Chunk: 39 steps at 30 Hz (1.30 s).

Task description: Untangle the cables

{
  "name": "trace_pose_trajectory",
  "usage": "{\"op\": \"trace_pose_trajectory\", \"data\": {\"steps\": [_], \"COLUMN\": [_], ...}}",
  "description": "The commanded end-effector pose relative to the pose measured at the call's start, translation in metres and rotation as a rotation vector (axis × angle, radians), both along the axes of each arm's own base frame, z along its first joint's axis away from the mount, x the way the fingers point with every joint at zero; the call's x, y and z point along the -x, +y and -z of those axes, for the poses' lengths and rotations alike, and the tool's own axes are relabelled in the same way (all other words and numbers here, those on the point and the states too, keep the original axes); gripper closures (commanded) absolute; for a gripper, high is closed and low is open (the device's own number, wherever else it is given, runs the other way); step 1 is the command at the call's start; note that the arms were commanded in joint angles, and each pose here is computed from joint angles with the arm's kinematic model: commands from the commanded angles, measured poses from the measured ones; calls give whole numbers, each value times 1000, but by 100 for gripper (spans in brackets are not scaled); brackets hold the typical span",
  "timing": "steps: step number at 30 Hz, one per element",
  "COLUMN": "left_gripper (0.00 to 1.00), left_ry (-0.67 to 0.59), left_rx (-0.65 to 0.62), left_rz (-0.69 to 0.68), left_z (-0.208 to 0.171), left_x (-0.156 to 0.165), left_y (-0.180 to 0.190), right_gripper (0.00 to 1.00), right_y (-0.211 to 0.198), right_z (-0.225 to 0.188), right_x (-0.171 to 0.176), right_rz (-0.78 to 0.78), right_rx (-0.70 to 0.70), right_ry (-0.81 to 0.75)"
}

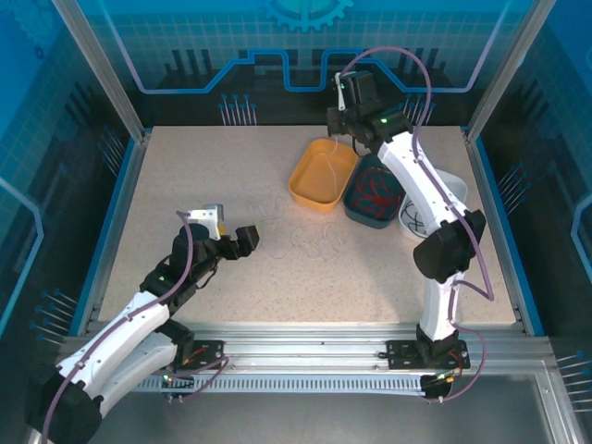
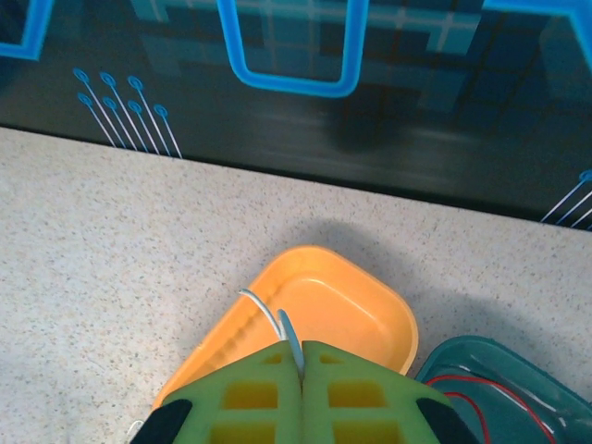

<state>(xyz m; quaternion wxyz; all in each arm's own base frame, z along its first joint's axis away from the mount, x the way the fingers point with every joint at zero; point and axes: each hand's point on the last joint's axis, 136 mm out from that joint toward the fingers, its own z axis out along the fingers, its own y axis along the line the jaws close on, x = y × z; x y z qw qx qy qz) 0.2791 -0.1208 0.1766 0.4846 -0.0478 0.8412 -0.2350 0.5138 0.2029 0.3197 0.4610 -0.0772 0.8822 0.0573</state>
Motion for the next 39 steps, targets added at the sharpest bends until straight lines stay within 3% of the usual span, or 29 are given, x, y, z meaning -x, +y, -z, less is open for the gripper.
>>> {"op": "trace_pose_trajectory", "data": {"steps": [1,7,18,29,39], "left_gripper": [1,1,1,1,1], "left_ry": [-4,-1,21,37,50], "left_rx": [12,9,6,15,13], "left_rz": [-15,-15,-11,-4,-10], "left_z": [1,2,8,10,15], "left_x": [1,1,-1,-3,-2], "left_y": [2,2,0,-3,-2], "right_gripper": [100,100,100,89,76], "right_y": [-2,-9,-25,-23,-12], "right_z": [23,72,168,199,194], "right_x": [-14,-37,-59,-59,-53], "right_rz": [7,42,138,120,67], "right_rx": [-56,-139,-135,-121,-117], "right_ry": [69,203,391,448,455]}}
